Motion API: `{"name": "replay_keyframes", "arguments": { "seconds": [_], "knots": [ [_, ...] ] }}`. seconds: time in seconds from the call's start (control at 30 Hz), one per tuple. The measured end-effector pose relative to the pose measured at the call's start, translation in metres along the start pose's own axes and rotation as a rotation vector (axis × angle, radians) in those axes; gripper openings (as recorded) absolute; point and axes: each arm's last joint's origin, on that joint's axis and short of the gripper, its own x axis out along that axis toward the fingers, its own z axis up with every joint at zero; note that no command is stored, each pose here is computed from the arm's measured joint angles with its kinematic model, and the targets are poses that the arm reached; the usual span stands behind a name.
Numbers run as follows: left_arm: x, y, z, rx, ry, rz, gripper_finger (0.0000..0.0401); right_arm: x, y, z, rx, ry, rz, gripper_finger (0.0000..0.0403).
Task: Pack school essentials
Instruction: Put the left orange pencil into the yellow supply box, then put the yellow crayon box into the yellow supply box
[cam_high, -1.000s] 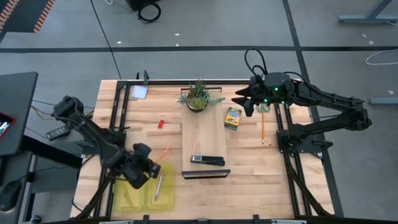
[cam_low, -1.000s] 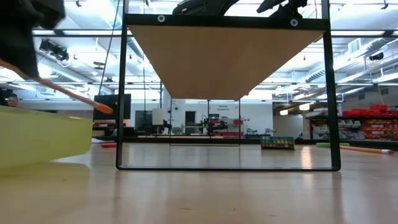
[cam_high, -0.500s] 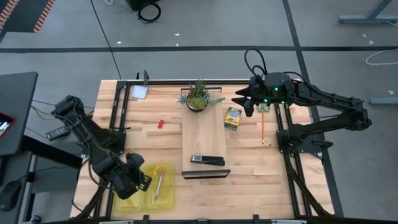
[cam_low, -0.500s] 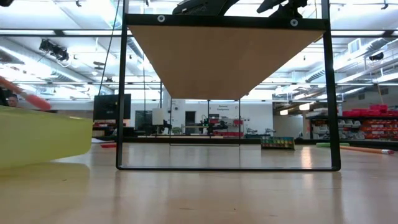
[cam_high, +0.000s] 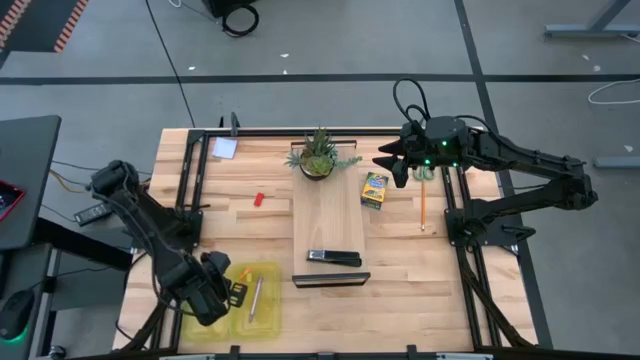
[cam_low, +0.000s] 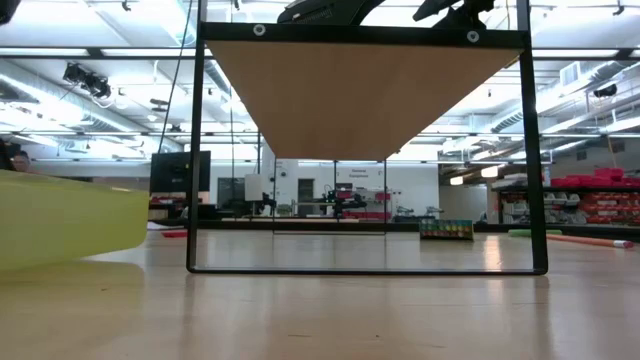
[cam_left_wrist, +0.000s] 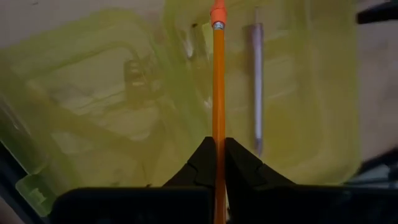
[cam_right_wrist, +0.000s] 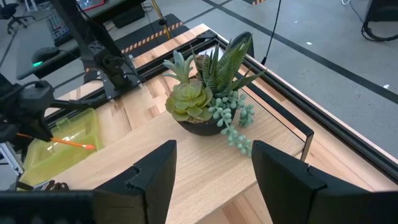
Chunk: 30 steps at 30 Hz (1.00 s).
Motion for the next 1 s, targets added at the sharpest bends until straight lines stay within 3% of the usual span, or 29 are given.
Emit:
{"name": "replay_keyframes", "arguments": {
  "seconds": [0.33, 0.53, 0.8, 1.0],
  "knots": [
    [0.019, -0.01, -0.002, -0.023, -0.01, 0.013, 0.0025, 0.0, 0.0, 0.0, 0.0, 0.0, 0.0, 0.0216],
    [0.033, -0.02, -0.001, -0.04, -0.007, -0.005, 0.007, 0.0, 0.0, 0.0, 0.0, 0.0, 0.0, 0.0216],
    [0.04, -0.03, 0.003, -0.052, -0.003, -0.041, 0.0167, 0.0, 0.0, 0.0, -0.004, 0.0, 0.0, 0.0216],
    [0.045, -0.033, 0.006, 0.006, -0.132, -0.1, 0.0185, 0.0, 0.0, 0.0, -0.007, 0.0, 0.0, 0.0216]
  ]
}}
